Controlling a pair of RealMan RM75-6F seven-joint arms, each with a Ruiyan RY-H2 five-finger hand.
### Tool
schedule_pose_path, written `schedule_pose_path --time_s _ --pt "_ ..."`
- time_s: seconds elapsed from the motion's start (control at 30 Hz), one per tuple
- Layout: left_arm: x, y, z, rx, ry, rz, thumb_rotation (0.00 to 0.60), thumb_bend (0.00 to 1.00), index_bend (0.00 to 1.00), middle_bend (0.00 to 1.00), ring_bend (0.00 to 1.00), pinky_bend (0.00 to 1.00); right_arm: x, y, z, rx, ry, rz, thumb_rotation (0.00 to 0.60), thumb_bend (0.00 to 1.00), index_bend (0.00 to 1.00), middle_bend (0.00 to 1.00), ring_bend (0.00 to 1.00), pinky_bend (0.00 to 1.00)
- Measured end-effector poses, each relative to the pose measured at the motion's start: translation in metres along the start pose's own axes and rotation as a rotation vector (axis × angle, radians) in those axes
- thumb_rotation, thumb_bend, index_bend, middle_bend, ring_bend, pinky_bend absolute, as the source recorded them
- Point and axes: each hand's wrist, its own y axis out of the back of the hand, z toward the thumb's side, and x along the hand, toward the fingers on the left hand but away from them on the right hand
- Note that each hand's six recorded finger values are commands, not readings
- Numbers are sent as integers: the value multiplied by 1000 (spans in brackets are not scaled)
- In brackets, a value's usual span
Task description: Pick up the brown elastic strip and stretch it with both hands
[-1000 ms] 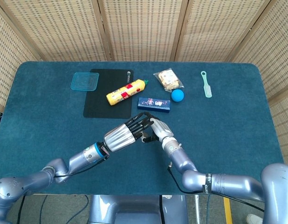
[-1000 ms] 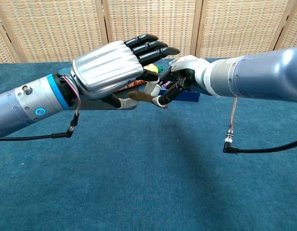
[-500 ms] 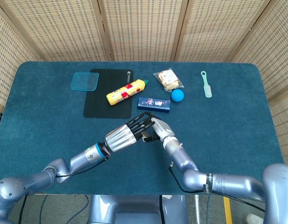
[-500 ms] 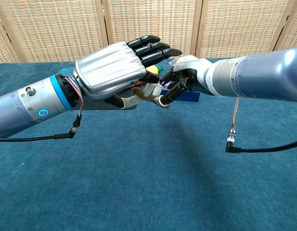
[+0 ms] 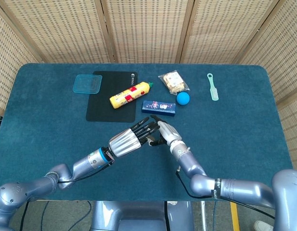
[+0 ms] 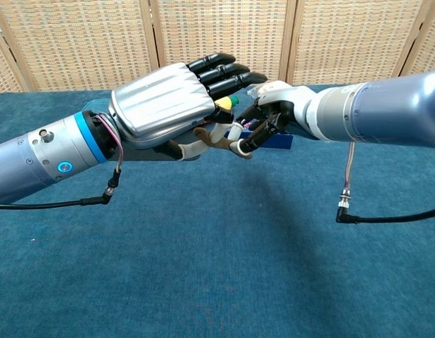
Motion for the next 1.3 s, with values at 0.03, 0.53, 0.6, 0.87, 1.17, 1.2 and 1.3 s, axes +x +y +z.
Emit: schedule_pose_path --time_s 0.03,0.53,0.6,0.87,1.17,1.2,1.3 --pt "0 0 0 -3 3 0 600 567 765 0 0 0 0 0 0 -1 0 -1 600 570 761 83 0 0" --pt "-24 2 -26 0 64 -2 600 574 787 0 0 0 1 18 -6 -9 8 -47 600 572 765 89 0 0" --pt "-29 2 -30 0 75 -7 600 574 788 0 0 0 2 21 -6 -8 9 -54 600 572 765 90 0 0" --pt "-65 0 -53 7 131 -44 600 576 790 0 0 0 4 35 -9 6 10 -97 600 572 766 95 0 0" --pt "-129 -3 -89 38 225 -108 600 577 790 0 0 0 10 53 -16 18 2 -147 600 573 766 95 0 0" --pt "-139 -3 -95 43 241 -119 600 577 791 0 0 0 11 55 -17 18 1 -152 600 573 766 95 0 0" --pt "-164 -5 -109 60 285 -153 600 577 791 0 0 0 13 59 -19 22 -3 -161 600 573 766 95 0 0"
